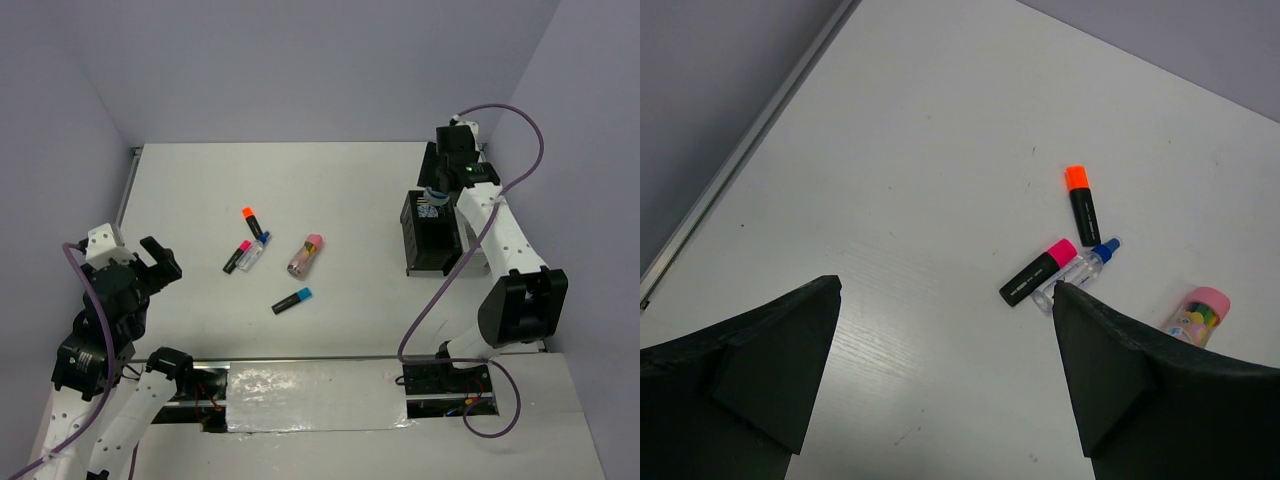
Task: Sort the stationery into containers
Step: Place the stationery in the storage box.
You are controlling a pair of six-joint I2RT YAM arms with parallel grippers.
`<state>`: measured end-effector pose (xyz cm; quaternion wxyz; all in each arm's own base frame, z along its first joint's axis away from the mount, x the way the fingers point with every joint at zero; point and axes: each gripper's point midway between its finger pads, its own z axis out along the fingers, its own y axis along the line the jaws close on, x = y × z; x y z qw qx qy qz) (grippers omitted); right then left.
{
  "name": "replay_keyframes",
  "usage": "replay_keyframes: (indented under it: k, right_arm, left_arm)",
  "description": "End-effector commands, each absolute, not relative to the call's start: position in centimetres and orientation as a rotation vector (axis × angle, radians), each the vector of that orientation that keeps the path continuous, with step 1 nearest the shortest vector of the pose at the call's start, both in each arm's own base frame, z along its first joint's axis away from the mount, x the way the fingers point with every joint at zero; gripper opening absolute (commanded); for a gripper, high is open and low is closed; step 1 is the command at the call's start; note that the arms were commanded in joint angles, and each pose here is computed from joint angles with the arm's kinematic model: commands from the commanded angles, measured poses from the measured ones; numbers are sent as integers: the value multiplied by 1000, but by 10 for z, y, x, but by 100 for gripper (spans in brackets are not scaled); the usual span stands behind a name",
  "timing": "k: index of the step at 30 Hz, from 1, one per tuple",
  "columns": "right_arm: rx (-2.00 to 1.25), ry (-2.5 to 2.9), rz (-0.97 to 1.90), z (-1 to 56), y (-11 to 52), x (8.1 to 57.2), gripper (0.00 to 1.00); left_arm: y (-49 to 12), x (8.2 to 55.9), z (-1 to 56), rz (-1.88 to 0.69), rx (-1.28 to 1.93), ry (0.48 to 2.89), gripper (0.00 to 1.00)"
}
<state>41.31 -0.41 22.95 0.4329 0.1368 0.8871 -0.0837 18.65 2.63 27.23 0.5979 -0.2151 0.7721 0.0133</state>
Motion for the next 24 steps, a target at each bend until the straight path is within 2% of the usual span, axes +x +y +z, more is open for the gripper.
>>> replay_keyframes:
  k: [1,14,24]
  right_arm:
    - [339,2114,-87,253,8,428,0]
    - [377,2196,-143,210,-9,421,0]
    - [366,2223,-128,199,-8,414,0]
  left_arm:
    - [25,191,283,12,-491,1748,99]
    - [24,191,284,8,-486,1746,99]
    - [24,191,283,7,-484,1751,99]
